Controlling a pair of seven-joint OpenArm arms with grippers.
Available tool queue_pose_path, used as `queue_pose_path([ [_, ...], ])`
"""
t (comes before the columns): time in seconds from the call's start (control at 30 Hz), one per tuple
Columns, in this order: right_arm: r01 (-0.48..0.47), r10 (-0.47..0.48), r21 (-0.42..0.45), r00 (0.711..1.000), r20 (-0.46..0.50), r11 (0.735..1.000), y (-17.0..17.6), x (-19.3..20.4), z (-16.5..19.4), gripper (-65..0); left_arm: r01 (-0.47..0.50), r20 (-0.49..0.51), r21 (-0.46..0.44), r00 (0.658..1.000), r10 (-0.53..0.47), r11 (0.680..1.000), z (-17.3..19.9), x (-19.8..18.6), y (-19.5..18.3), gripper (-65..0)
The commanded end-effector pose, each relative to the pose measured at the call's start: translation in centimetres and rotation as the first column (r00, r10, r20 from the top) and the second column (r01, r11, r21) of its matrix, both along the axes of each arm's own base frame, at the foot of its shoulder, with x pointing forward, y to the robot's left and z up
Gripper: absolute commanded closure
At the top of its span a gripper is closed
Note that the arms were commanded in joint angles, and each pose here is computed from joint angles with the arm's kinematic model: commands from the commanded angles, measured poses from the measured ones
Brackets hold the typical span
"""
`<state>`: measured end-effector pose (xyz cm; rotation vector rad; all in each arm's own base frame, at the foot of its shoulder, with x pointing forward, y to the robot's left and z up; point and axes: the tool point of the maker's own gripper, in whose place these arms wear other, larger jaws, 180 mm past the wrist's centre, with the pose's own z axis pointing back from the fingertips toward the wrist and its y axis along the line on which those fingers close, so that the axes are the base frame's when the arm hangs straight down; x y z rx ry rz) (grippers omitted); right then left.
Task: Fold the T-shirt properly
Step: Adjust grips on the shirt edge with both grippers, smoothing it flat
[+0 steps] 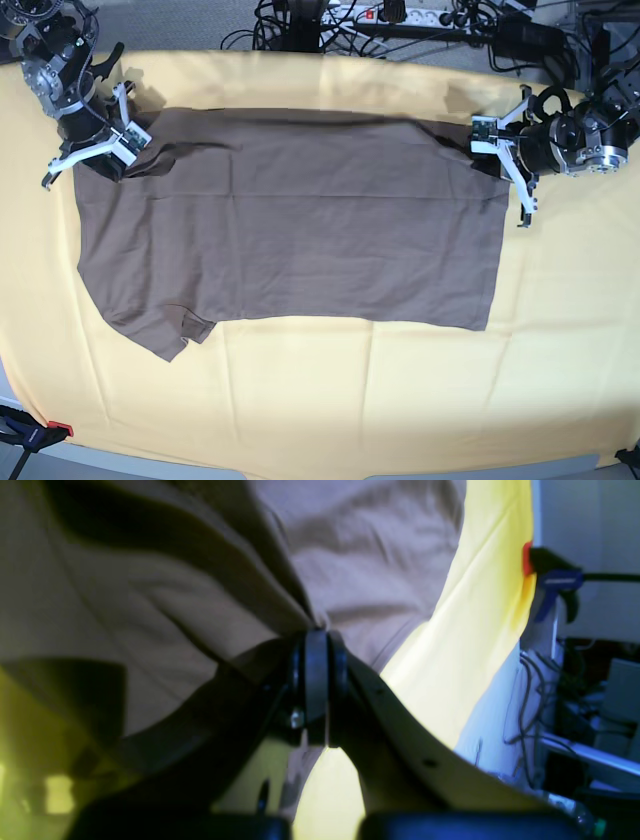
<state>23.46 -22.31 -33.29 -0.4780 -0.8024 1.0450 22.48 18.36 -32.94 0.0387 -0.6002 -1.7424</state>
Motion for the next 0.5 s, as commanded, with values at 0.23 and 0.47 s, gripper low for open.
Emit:
queue_pose_path([
  [0.23, -0.001, 0.001, -0.016, 0.999, 0.05, 1.0, -0.51, 1.1, 1.05, 0.0, -0.007, 0.028, 0.007, 1.0, 0.007, 1.0, 0.83, 0.79, 0.63, 0.0],
  [0.47, 0.019, -0.018, -0.008, 0.997, 0.073, 1.0, -0.7, 1.35, 1.38, 0.0, -0.004, 0.091, 0.036, 0.996, 0.001, 0.999, 1.08, 1.71, 1.04, 0.0],
])
